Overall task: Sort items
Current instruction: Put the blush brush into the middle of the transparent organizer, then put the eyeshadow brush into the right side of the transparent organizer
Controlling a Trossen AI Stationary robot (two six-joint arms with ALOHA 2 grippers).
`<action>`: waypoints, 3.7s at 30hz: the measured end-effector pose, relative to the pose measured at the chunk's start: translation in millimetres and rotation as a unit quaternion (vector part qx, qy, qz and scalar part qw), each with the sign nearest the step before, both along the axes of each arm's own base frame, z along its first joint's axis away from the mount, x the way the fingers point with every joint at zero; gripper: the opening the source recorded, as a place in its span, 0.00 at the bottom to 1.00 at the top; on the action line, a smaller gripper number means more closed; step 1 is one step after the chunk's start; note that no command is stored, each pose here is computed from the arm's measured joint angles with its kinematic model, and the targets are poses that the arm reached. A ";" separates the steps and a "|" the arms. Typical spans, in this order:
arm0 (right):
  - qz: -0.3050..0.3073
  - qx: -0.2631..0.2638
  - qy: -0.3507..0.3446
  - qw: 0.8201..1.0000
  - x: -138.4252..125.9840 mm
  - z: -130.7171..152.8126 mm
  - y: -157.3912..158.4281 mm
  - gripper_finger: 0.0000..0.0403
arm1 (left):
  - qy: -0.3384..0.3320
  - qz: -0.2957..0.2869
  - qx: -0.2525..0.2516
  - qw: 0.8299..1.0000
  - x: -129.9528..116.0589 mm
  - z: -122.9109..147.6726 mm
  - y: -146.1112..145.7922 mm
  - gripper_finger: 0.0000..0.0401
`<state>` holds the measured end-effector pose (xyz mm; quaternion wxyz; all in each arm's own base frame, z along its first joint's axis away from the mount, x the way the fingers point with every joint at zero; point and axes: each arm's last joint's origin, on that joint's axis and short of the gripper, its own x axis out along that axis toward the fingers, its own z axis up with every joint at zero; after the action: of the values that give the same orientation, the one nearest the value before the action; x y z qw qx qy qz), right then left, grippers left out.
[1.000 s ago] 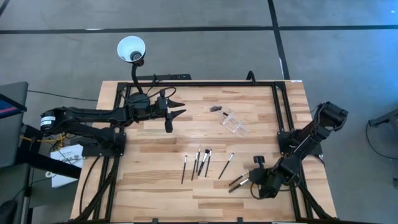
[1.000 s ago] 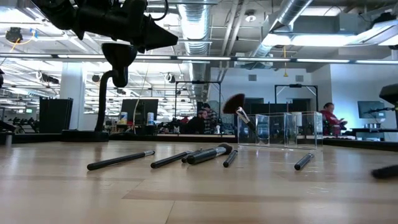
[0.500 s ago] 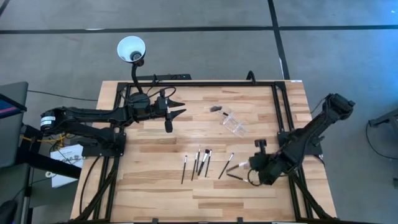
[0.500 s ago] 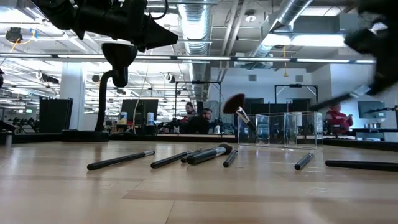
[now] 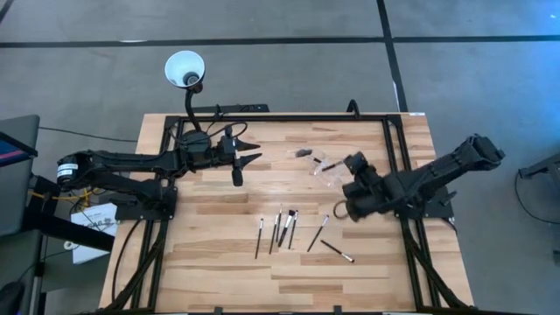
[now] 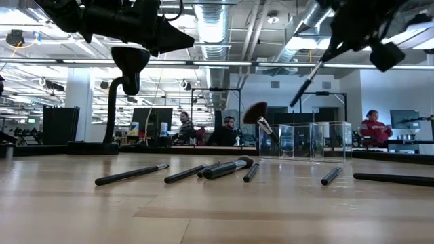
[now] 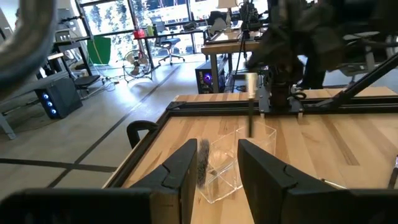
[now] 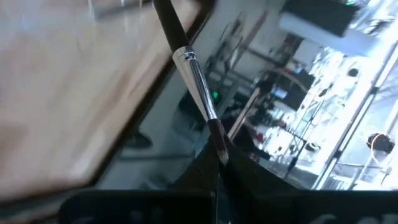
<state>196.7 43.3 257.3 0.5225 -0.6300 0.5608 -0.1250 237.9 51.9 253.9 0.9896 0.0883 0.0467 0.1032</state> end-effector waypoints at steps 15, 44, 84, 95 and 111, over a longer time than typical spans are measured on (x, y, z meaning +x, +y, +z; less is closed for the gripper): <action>-0.025 0.118 0.072 0.990 31.5 -21.6 -31.4 0.00 | 0.003 0.000 -0.002 1.000 -0.6 -2.3 -0.1 0.28; -0.152 0.166 -0.057 0.973 59.3 -54.7 -39.3 0.36 | 0.012 0.000 -0.009 1.000 -2.5 -9.1 -0.6 0.28; -0.121 0.650 -0.536 0.525 -48.3 -50.5 95.1 0.22 | -0.019 0.000 -0.002 1.000 -2.1 -2.9 -0.5 0.28; -0.132 0.680 -0.509 0.511 -31.1 -120.4 100.0 0.22 | -0.024 0.000 -0.001 1.000 -2.1 -1.9 -0.5 0.28; -0.205 0.679 -0.446 0.547 -13.0 -164.4 117.1 0.34 | -0.028 0.001 -0.017 0.999 -2.1 -1.9 -0.5 0.28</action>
<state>183.7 160.4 92.9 0.9376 0.1808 0.2872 -0.0755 235.8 51.4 252.0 0.9918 0.0684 0.0208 0.1056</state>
